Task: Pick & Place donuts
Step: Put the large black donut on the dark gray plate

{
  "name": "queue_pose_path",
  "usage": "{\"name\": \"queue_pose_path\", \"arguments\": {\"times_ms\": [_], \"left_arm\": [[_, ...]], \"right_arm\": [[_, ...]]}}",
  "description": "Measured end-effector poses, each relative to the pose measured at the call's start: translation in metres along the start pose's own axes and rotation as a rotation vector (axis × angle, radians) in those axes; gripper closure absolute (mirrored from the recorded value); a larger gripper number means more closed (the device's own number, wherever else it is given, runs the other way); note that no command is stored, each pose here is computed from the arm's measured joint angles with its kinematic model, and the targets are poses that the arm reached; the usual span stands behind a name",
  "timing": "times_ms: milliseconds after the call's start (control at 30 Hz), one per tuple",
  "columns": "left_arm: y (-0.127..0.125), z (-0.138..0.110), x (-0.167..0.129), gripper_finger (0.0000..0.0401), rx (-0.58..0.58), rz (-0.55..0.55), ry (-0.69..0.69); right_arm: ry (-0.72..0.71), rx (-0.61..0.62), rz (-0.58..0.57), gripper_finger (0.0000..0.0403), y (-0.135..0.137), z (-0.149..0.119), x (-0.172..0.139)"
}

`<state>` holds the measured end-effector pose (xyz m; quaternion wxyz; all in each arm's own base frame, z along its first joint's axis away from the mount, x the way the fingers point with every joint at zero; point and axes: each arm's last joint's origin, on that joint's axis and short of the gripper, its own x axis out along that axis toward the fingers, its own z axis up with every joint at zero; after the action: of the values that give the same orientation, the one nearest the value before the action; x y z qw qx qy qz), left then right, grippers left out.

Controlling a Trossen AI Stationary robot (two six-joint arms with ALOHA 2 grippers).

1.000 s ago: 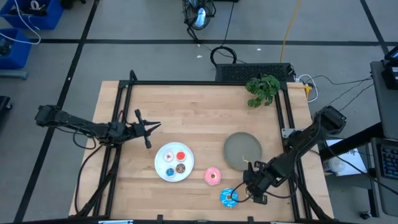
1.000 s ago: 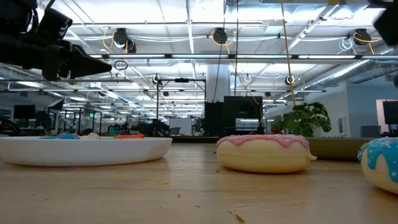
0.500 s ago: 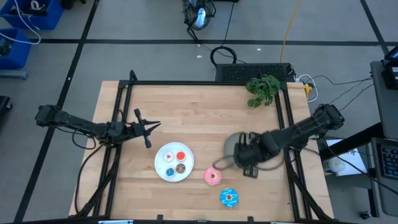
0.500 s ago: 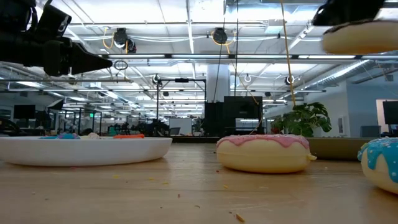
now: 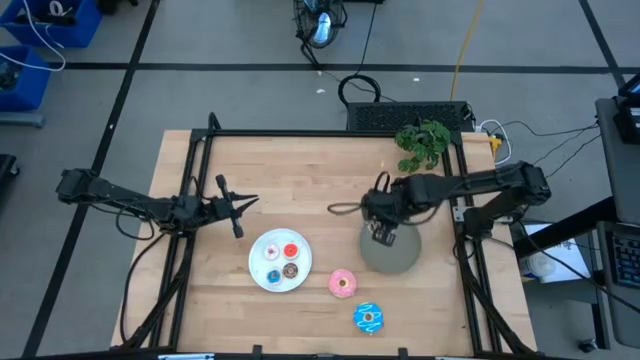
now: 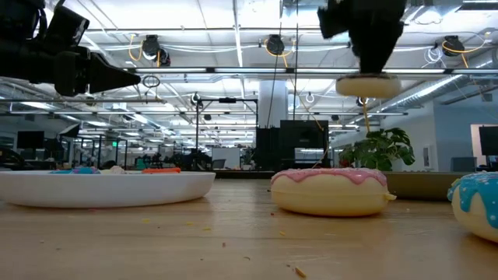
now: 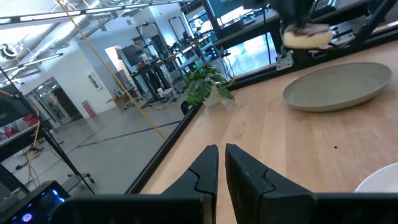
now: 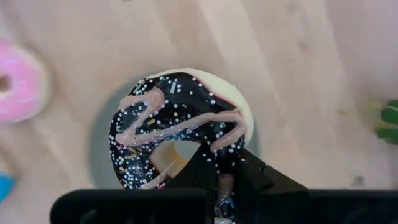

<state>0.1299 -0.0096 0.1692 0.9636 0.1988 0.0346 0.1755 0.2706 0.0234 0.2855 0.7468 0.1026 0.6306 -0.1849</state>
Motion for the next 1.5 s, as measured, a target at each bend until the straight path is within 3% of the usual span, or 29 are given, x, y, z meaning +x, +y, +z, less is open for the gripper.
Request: {"name": "queue_pose_path", "arguments": {"times_ms": [167,400,733,1133,1300,1500], "left_arm": [[0.000,0.000,0.000,0.0364,0.000,-0.001,0.000],[0.000,0.000,0.000,0.0364,0.000,-0.001,0.000],[0.000,0.000,0.000,0.0364,0.000,-0.001,0.000],[0.000,0.000,0.000,0.0364,0.000,-0.001,0.001],[0.000,0.000,0.000,0.0364,0.000,-0.001,0.000],[0.000,0.000,0.000,0.0364,0.000,-0.001,0.000]], "right_arm": [[0.063,0.039,-0.060,0.0390,-0.019,-0.003,0.030],[0.086,0.021,0.072,0.0391,-0.021,-0.015,0.083],[0.174,0.050,0.027,0.0390,-0.030,-0.039,0.113],[0.131,0.041,0.041,0.0385,-0.031,-0.038,0.120],[0.128,0.045,0.032,0.0333,-0.031,-0.038,0.120],[0.099,0.074,-0.093,0.0250,-0.036,-0.039,0.120]]}}
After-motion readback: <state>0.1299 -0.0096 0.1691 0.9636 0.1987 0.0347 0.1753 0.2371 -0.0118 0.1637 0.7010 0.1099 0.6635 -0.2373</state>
